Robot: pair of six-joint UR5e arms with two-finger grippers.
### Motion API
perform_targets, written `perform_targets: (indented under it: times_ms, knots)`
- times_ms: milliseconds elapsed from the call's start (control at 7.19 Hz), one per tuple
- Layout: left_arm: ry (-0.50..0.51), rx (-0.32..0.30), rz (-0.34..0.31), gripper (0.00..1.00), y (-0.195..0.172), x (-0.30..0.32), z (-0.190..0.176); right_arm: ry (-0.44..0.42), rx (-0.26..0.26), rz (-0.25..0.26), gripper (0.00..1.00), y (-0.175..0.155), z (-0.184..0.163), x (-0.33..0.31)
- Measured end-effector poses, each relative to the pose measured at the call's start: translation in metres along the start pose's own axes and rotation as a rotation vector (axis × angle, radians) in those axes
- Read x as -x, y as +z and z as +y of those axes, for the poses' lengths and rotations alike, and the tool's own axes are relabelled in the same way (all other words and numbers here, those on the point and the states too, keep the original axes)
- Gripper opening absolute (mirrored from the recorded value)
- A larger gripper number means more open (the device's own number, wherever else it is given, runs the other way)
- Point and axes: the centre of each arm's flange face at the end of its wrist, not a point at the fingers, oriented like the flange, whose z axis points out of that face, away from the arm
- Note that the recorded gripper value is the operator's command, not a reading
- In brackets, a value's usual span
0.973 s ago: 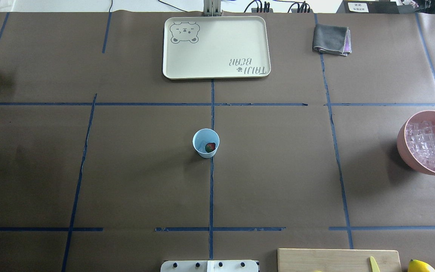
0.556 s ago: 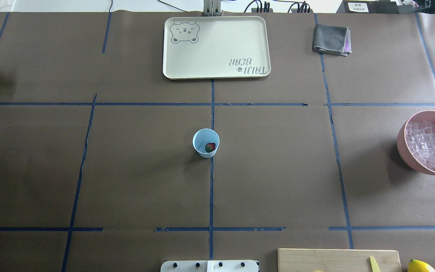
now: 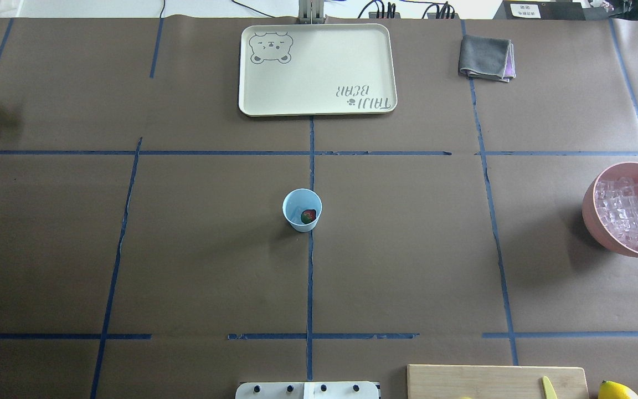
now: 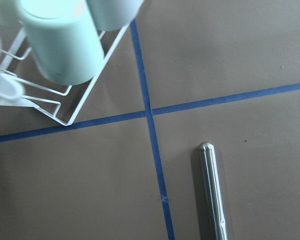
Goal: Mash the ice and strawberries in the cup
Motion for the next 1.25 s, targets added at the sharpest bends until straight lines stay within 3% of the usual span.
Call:
perform_targets:
  times_ms: [695,1251]
  knots:
    - [-0.049,0.032,0.017,1.0,0.02,0.02,0.035,-0.002,0.001,-0.003,0.99,0.0,-0.001,0.002]
    - [-0.06,0.035,0.019,1.0,0.022,0.021,0.041,-0.005,0.003,-0.003,0.99,0.001,-0.001,0.004]
